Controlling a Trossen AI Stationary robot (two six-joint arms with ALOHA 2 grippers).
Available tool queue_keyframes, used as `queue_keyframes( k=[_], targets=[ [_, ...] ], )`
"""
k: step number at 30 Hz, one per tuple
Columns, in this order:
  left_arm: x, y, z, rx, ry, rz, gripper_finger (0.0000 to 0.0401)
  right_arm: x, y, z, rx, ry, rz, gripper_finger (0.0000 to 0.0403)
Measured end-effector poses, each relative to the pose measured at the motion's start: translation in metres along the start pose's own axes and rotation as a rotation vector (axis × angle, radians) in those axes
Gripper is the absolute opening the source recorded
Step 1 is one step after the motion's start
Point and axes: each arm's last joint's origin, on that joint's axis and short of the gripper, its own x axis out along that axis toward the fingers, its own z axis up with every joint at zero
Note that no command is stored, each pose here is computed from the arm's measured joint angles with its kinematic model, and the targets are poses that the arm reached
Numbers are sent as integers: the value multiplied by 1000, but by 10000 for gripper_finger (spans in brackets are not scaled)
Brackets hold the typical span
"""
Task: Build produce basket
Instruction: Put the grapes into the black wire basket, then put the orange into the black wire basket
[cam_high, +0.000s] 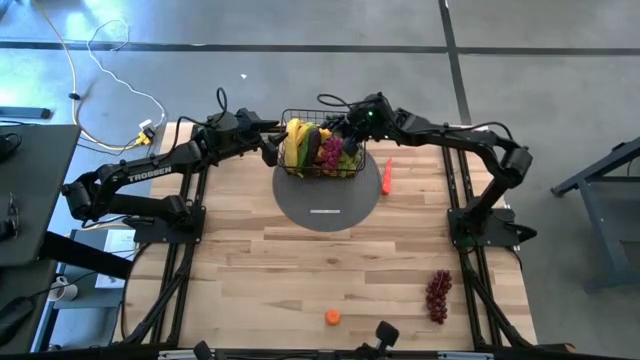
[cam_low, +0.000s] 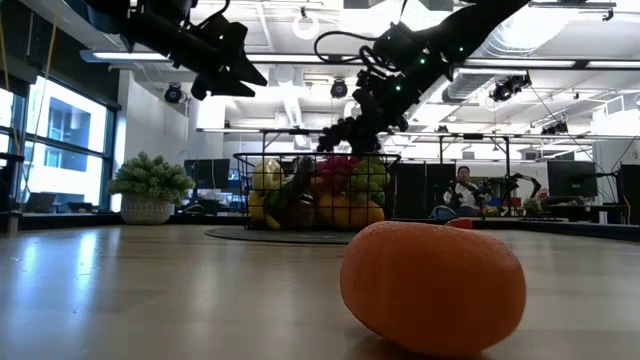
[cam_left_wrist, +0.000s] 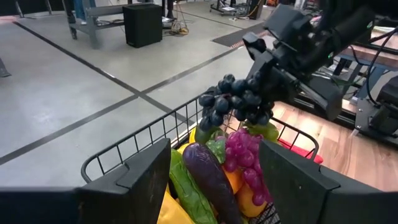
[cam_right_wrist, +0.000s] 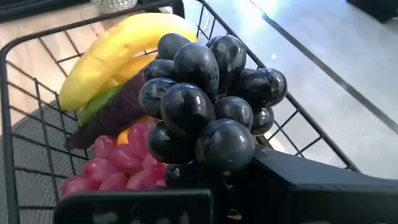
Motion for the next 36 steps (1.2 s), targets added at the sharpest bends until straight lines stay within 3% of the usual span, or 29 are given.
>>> queue_keyframes(
  k=[8, 19, 23, 29, 36],
  targets=[
    [0, 0, 0, 0, 0, 0, 231, 3, -5, -3, 27, 17, -72, 17],
    [0, 0, 0, -3, -1, 0, 231, 3, -1, -3, 108, 31, -32, 130],
    [0, 0, 0, -3, -1, 0, 231, -6, -1, 9, 155, 88, -8, 156],
    [0, 0, 0, -62, 0, -6, 231, -25, -3, 32, 160, 145, -27, 165],
    [0, -7, -1, -84, 13, -96, 231, -41, -4, 52, 242, 153, -34, 165]
  ],
)
